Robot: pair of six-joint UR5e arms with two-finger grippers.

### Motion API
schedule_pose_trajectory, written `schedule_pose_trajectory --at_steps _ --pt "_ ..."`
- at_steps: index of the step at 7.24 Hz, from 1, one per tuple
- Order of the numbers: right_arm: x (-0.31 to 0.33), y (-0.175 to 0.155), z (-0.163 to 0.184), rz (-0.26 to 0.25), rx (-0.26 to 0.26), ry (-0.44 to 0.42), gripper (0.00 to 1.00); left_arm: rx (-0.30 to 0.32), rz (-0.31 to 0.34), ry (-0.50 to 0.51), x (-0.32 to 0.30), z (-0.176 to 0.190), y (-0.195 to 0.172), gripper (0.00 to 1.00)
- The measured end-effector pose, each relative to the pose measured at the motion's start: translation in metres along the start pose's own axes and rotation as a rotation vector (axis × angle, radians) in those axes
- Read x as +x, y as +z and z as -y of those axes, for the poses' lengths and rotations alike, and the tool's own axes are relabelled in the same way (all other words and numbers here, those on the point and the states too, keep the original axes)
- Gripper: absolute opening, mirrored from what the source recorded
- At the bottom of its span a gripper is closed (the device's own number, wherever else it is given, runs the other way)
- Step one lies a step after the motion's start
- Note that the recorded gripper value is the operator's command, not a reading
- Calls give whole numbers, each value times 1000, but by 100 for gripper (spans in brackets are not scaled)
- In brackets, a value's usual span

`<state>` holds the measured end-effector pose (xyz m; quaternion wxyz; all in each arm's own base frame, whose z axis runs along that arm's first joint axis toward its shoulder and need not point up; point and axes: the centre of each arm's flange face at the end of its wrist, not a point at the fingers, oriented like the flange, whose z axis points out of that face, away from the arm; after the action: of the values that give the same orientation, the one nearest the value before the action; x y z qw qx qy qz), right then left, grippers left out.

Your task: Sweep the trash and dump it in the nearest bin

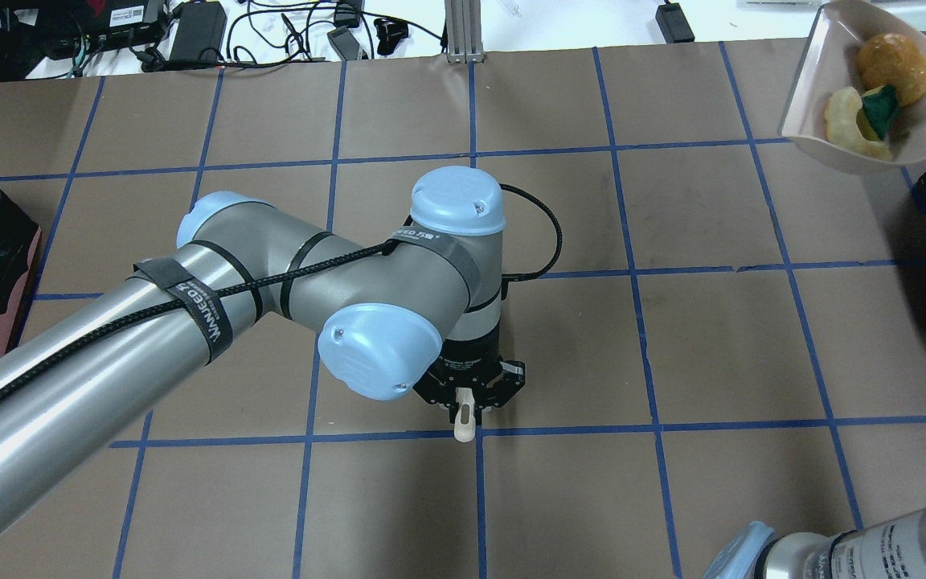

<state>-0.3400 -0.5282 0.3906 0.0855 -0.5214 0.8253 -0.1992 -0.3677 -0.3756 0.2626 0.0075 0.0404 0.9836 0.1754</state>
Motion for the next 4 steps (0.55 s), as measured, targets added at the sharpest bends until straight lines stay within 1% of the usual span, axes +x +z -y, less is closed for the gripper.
schedule_pose_trajectory --at_steps 1,2,3,4 --pt "-2 -13 -19 6 -35 -32 10 7 -3 4 0 0 5 0" --pt "-6 -29 -45 7 -78 -70 7 7 -3 7 1 -1 8 0" --pt "-11 -49 -73 10 -140 -99 3 4 1 12 2 -3 11 0" --pt "-13 -67 -92 15 -197 -127 1 0 6 18 3 -6 15 14"
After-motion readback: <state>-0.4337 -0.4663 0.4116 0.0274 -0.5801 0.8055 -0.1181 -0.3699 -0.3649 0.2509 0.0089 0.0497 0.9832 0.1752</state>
